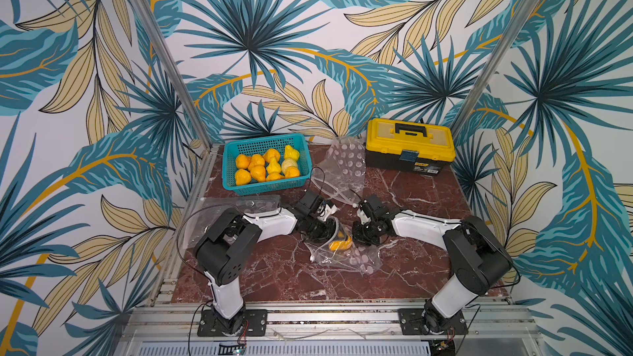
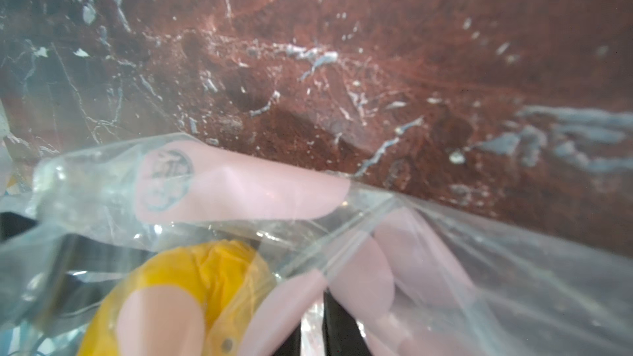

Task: Open the zip-top bag and take out the pear
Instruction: Pick up the pear from the zipper food storage bag.

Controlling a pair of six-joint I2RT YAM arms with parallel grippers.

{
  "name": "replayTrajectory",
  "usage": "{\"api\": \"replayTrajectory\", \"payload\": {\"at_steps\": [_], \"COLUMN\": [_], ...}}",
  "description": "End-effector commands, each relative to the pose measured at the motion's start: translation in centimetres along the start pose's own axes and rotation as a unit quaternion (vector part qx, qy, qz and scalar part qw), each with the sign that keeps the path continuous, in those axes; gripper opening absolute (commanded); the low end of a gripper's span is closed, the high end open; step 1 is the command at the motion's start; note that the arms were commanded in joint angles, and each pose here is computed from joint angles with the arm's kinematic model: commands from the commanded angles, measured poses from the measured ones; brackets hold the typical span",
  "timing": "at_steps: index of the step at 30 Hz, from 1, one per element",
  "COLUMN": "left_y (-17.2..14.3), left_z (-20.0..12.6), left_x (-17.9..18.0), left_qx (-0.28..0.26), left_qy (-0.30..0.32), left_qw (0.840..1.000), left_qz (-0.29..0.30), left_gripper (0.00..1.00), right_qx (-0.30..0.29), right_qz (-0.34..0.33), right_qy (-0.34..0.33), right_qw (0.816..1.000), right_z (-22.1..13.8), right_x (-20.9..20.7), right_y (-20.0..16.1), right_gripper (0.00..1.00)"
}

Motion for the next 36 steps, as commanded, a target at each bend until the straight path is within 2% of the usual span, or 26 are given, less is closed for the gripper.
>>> {"api": "replayTrajectory", "payload": {"at_steps": [1,6,12,15,21,36], "left_y": [-0.2,-0.5,-0.2,-0.2,-0.4,-0.7], "left_z": [0.9,1.7,2.2,1.7,-0.6,-8.9], "left_x": [-0.1,0.3,0.2,-0.1,-0.5,1.7], "left_qx": [0.007,0.016,0.011,0.003,-0.025,-0.084], "left_qy": [0.029,0.103,0.121,0.123,0.143,0.163], "left_qw": [1.0,0.994,0.992,0.992,0.989,0.983], "left_qz": [0.007,0.016,0.019,0.023,0.033,0.01], "left_gripper": [0.73,0.75,0.74,0.67,0.63,0.66], "right_qx": [0.005,0.006,0.006,0.005,0.005,0.022], "right_qz": [0.0,-0.003,-0.004,-0.005,-0.003,0.01], "right_qy": [0.003,0.005,-0.001,-0.01,-0.042,-0.08], "right_qw": [1.0,1.0,1.0,1.0,0.999,0.997], "right_z": [0.6,0.6,0.7,0.7,0.6,1.5], "right_x": [0.3,0.4,0.1,-0.2,-1.1,-3.5], "right_y": [0.0,0.0,-0.1,-0.2,-0.4,-1.1], "right_gripper": [0.15,0.14,0.14,0.13,0.11,0.08]}}
Point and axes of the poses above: each gripper's point midway between its finger pads, its own z axis out along the fingers, its own x axis along the line the jaws close on, y = z × x, the point moved 7 cm from there along -z, back along the fingers, and after that the axes turned 1 degree about z, right-handed, at the moved point
